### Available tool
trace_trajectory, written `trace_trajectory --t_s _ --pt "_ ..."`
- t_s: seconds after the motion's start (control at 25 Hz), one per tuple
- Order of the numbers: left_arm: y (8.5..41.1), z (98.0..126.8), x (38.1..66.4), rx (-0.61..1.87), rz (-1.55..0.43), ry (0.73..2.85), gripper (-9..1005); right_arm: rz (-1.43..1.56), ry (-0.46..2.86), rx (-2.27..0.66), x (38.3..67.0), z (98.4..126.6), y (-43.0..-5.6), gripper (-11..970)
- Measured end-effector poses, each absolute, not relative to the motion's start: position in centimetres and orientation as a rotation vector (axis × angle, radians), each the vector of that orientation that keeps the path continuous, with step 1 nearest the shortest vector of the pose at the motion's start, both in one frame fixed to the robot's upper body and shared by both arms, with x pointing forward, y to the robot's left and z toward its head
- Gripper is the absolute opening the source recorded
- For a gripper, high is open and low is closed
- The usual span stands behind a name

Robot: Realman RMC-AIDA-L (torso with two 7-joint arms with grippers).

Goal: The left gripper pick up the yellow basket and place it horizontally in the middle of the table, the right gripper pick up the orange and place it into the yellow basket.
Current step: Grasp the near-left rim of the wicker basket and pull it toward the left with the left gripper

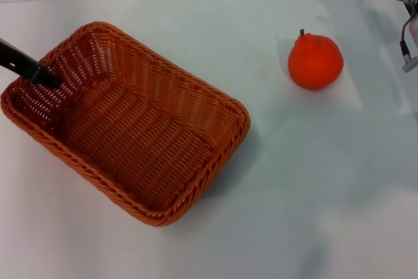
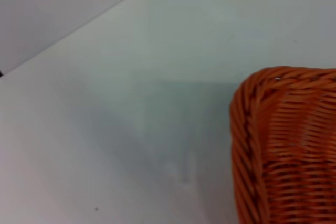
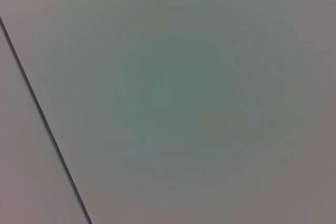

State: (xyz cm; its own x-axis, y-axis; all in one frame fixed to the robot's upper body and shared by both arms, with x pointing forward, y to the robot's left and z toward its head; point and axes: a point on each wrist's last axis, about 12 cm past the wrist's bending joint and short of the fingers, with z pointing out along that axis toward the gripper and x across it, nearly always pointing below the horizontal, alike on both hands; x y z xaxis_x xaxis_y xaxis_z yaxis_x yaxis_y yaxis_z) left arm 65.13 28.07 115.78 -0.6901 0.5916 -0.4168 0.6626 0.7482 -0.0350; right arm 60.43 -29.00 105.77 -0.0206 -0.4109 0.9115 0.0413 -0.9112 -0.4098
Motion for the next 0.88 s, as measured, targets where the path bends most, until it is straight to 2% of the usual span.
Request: trace_trajectory --t_s 0.16,0.4,0.6,0.64,0.72,0.88 --pt "27.7 115.9 65.1 0.979 -0.266 2.568 445 -1.998 0.387 -1.949 60.5 105.8 -28.9 856" --pt "27.4 115.7 65.1 0.973 -0.320 2.571 235 -1.993 0.393 -1.955 60.6 105.7 -28.9 857" --pt "27.9 116.9 64.8 0.904 -0.491 2.514 163 -1.985 0.402 -1.964 60.3 105.5 -29.0 857" --pt "29.0 117.7 64.4 0.804 -0.609 2.464 163 -1.984 0.405 -1.965 60.3 105.4 -29.1 857" --pt "29.7 117.9 64.1 0.755 -0.656 2.444 163 -1.985 0.408 -1.966 60.2 105.3 -29.1 857" --pt "32.5 118.5 63.0 0.507 -0.826 2.373 163 -1.986 0.412 -1.966 60.1 105.3 -29.2 856"
